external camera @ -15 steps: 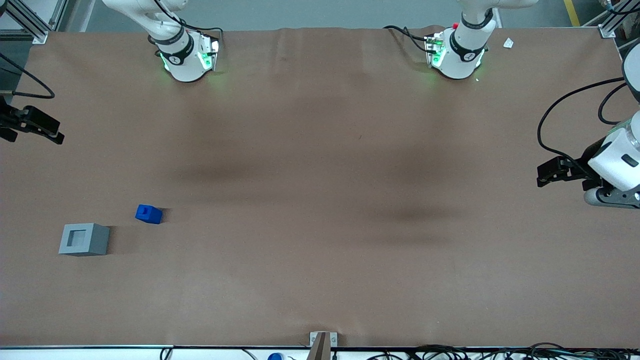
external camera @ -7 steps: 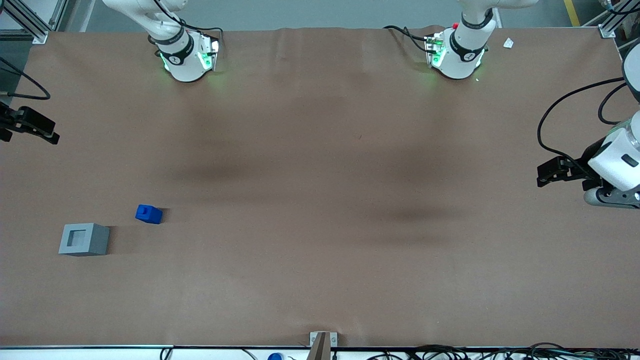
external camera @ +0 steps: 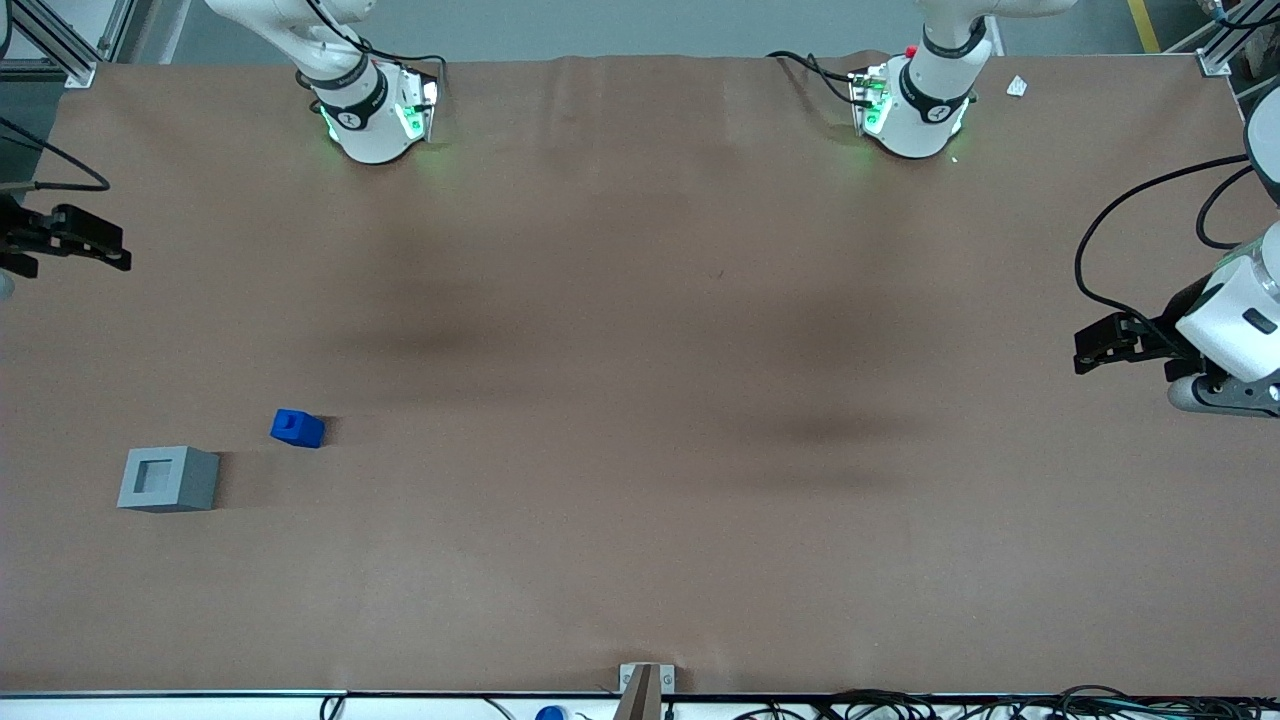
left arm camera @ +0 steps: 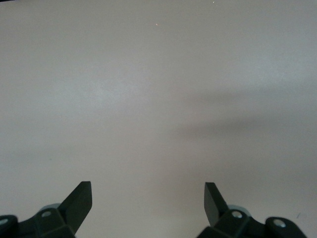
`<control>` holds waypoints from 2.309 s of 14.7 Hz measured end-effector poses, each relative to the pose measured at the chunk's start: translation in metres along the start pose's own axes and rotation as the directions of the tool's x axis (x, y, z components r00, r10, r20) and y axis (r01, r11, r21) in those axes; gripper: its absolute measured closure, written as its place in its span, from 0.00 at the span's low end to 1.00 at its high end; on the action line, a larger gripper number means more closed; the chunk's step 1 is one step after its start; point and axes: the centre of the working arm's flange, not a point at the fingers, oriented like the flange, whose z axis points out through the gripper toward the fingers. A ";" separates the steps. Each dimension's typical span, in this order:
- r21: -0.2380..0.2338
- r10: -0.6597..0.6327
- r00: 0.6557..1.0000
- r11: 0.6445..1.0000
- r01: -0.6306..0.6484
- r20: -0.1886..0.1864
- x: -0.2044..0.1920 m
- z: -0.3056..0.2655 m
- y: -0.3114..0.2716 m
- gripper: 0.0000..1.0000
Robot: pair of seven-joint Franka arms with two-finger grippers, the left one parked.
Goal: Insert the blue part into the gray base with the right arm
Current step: 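Move the open right gripper down over the blue block, then close the right gripper on the blue block and lift it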
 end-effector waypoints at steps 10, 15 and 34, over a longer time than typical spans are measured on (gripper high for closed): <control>0.019 0.134 0.989 0.991 -0.134 -0.059 0.084 0.172 0.015 0.00; 0.085 0.191 0.972 0.980 -0.181 -0.134 0.091 0.266 0.010 0.00; 0.155 0.271 0.957 0.955 -0.253 -0.106 0.095 0.384 -0.008 0.11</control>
